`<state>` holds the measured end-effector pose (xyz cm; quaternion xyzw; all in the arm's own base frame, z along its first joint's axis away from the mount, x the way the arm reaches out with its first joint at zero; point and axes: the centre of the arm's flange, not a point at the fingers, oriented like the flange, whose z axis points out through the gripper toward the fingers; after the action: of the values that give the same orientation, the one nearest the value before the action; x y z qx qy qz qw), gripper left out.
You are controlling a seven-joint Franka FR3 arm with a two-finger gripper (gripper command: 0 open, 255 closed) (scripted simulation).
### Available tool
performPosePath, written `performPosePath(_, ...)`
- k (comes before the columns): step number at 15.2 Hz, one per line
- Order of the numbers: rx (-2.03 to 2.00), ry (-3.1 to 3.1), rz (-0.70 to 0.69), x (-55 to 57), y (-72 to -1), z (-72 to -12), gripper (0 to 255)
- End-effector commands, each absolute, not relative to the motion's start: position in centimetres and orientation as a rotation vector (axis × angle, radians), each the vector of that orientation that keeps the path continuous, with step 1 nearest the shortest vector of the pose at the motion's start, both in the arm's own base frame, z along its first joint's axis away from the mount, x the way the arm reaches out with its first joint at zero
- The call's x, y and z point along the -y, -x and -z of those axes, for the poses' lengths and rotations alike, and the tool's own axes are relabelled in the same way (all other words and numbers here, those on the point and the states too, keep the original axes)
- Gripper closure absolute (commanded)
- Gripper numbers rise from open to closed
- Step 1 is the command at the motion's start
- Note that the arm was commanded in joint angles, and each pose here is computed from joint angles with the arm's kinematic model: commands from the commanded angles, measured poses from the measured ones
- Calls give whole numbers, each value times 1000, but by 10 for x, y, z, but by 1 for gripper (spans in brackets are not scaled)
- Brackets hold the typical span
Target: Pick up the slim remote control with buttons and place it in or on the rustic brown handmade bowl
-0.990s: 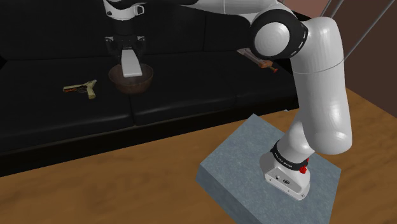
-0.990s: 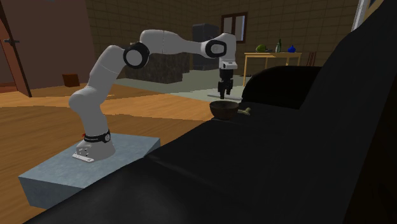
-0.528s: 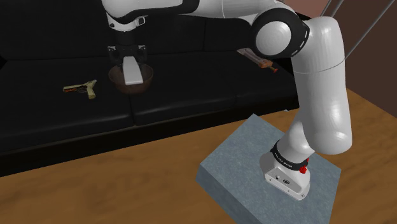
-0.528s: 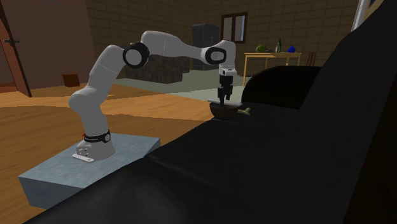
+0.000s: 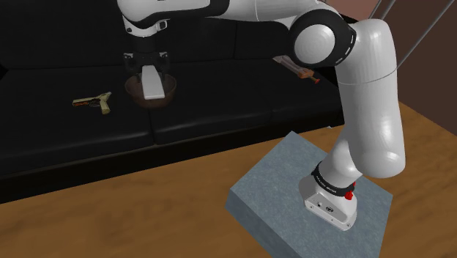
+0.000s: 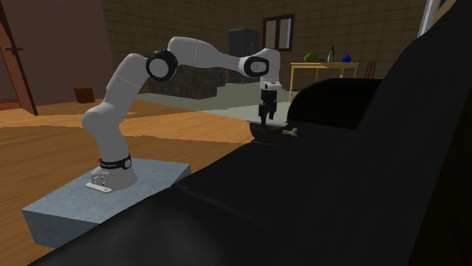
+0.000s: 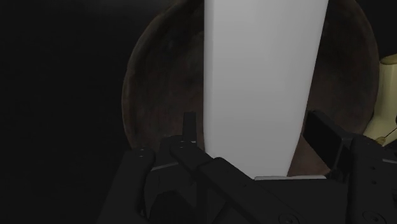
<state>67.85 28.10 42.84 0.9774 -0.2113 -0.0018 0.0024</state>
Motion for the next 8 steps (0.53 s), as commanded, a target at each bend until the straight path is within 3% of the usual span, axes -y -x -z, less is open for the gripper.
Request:
performPosePath(1, 663, -3066, 6, -281, -678, -428, 0)
performPosePath(5, 663, -3066, 6, -281, -678, -428, 0)
performPosePath(8, 663, -3066, 6, -281, -679, -468, 0)
